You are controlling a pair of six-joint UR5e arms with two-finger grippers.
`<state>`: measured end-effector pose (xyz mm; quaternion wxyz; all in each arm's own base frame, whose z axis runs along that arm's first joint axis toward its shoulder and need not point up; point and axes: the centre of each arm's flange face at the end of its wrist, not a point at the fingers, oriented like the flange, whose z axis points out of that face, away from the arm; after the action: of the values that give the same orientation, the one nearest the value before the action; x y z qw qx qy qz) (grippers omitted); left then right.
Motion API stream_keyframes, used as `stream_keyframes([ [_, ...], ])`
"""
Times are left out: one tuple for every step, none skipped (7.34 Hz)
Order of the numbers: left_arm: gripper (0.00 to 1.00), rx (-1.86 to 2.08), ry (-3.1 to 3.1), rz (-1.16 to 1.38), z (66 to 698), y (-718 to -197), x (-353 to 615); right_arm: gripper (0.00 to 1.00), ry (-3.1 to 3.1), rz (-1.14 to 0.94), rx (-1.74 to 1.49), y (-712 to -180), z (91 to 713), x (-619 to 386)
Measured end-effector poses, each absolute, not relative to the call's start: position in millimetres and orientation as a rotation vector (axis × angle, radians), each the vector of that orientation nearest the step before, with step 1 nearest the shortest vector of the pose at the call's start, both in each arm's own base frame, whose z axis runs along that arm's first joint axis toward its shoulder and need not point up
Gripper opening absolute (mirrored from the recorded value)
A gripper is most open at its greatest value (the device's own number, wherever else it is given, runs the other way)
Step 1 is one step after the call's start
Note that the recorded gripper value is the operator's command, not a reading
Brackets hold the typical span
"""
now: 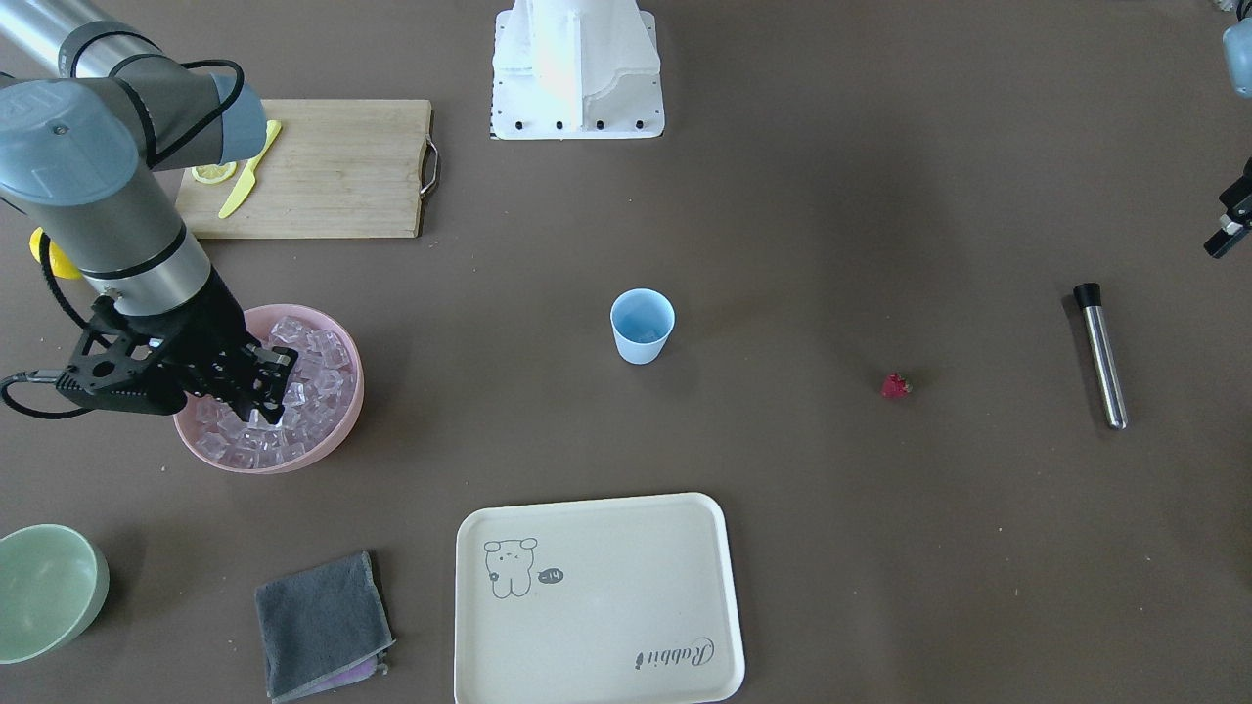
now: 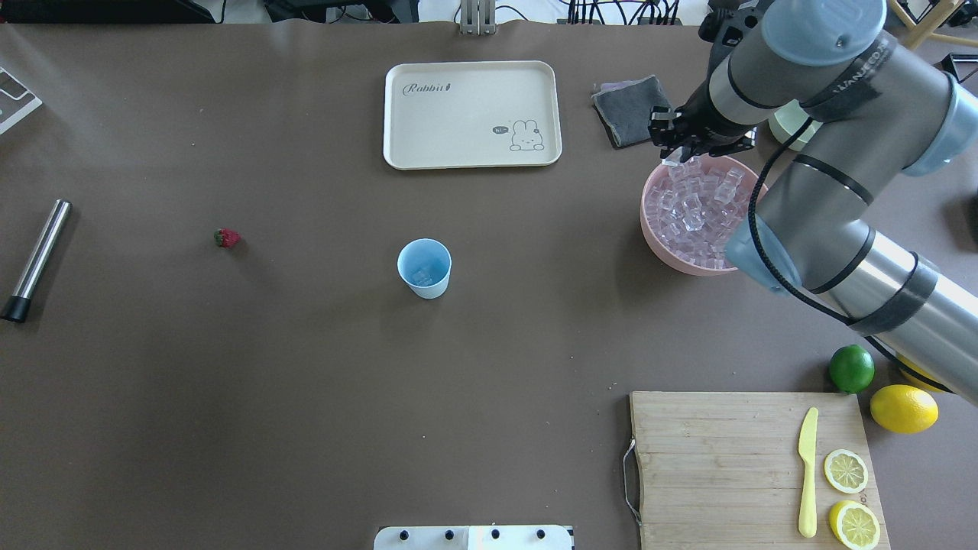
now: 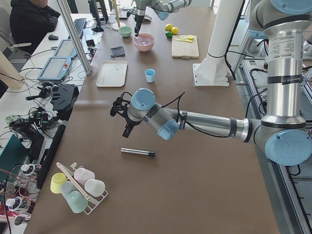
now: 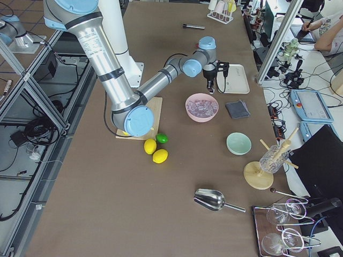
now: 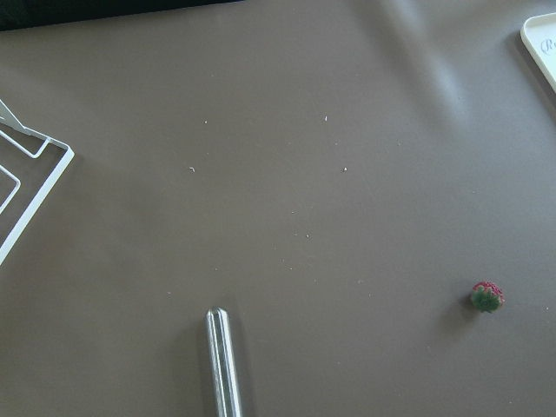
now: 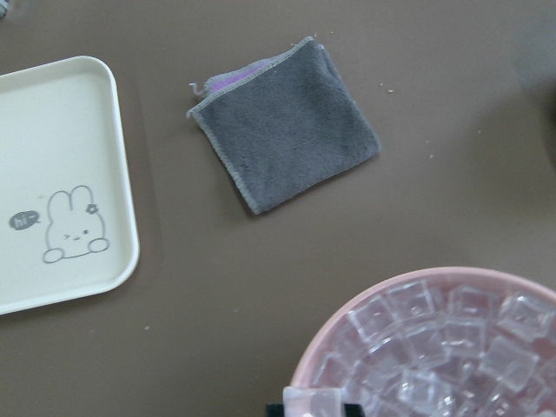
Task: Mash ice and strawberries in cup
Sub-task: 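Carry the ice with the right gripper over the light-blue cup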
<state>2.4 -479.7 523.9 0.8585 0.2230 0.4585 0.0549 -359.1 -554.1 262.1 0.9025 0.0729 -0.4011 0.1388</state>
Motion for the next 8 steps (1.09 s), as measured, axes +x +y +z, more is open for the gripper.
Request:
stream_keyframes([
  [0.98, 0.477, 0.961, 0.118, 524.2, -479.8, 2.2, 0.05, -0.831, 0.314, 0.139, -534.2, 215.8, -402.1],
  [0.98, 0.484, 0.956, 0.118, 524.6, -480.0, 1.7, 0.05, -0.838, 0.343, 0.131, -508.5, 168.4, -452.2],
  [0.98, 0.489, 0.951, 0.116, 524.9, -481.0, 1.3, 0.05, -0.852, 0.366, 0.127, -479.8, 122.7, -505.1],
  [0.98, 0.491, 0.947, 0.114, 525.5, -483.0, 1.3, 0.05, -0.865, 0.375, 0.121, -451.4, 86.8, -549.9],
  [0.98, 0.492, 0.941, 0.112, 526.8, -484.9, 1.3, 0.06, -0.870, 0.375, 0.121, -430.8, 61.5, -584.3],
  [0.98, 0.493, 0.935, 0.110, 528.8, -485.3, 0.9, 0.05, -0.866, 0.371, 0.123, -421.6, 47.2, -606.2],
  [0.98, 0.496, 0.932, 0.109, 530.0, -484.7, 0.4, 0.05, -0.861, 0.364, 0.127, -419.5, 44.1, -618.4],
  [0.98, 0.502, 0.931, 0.110, 530.5, -483.4, -0.1, 0.05, -0.863, 0.354, 0.135, -423.2, 44.5, -622.2],
])
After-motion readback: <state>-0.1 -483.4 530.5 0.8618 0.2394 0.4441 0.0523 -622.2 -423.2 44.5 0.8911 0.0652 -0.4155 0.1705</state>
